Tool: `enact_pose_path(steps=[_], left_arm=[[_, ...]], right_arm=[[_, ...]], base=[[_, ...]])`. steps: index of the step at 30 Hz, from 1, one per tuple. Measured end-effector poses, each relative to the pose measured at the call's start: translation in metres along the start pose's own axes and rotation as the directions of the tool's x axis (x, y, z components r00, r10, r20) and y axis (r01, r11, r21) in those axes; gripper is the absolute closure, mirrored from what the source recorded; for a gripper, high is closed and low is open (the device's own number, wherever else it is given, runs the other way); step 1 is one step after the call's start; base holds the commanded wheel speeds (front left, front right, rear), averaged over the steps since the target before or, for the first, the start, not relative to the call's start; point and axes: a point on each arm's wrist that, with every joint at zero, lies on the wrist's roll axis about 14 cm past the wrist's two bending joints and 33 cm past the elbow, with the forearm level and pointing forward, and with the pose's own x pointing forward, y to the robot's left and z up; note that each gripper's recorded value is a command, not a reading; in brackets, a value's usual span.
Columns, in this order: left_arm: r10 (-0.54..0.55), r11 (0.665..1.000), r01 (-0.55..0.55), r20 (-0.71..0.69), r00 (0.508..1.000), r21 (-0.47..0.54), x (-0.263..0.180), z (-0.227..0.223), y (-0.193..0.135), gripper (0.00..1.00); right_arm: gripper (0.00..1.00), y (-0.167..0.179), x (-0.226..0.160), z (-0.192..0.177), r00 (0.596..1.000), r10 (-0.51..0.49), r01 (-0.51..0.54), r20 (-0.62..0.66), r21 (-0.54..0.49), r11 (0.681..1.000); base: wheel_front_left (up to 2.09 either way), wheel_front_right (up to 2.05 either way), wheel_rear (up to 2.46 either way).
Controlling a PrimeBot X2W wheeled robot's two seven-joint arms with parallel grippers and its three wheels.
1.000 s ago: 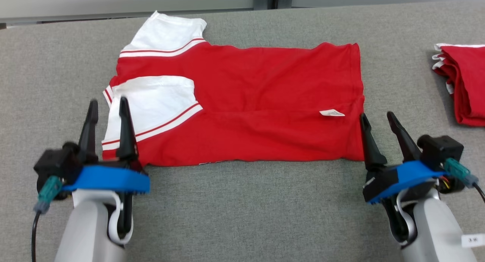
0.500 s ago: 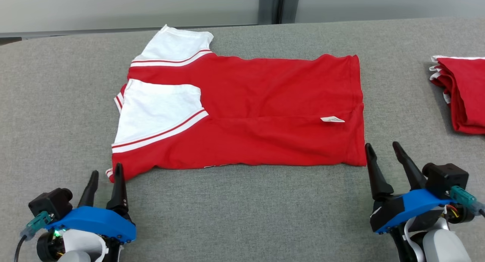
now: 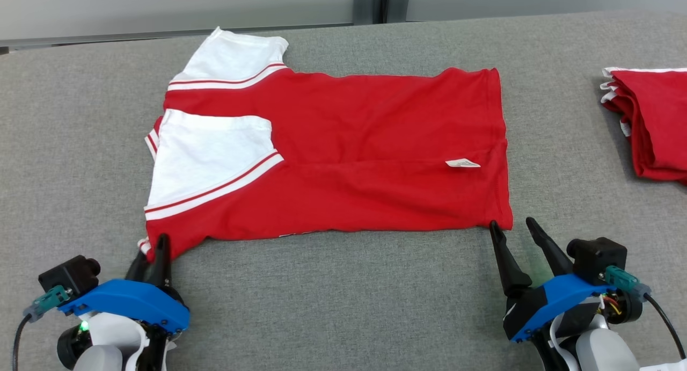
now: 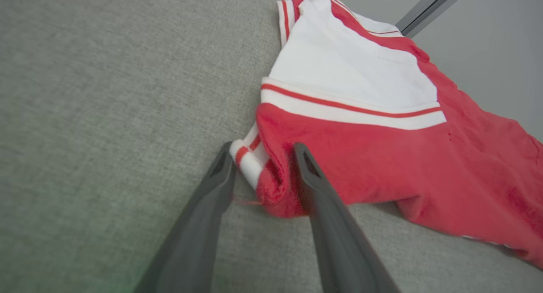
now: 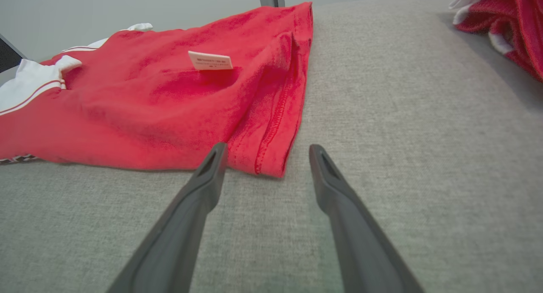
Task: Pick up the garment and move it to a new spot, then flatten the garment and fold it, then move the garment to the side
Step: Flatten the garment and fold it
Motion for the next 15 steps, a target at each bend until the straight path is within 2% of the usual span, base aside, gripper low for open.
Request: enact_pose_path(steps=[10,13,14,15], left_arm=[[-0.033,0.999,0.028,0.131,0.991,0.039,-0.010,0.030,-0.007,1.00],[-0.052,0.998,0.044,0.154,0.987,0.052,-0.014,0.036,-0.013,1.00],[-0.055,0.997,0.047,0.158,0.986,0.055,-0.015,0.037,-0.014,1.00],[-0.059,0.997,0.051,0.162,0.985,0.056,-0.016,0.038,-0.016,1.00]], right_arm=[[0.00,0.004,0.012,-0.003,1.000,0.009,-0.009,0.002,0.035,0.999],[0.00,0.008,0.017,-0.013,0.999,0.021,-0.019,-0.037,0.034,0.999],[0.23,0.009,0.018,-0.017,0.998,0.024,-0.022,-0.057,0.032,0.999],[0.58,0.010,0.020,-0.020,0.997,0.026,-0.025,-0.070,0.025,0.999]], base=[[0.00,0.00,0.00],[0.00,0.00,0.00],[0.00,0.00,0.00],[0.00,0.00,0.00]])
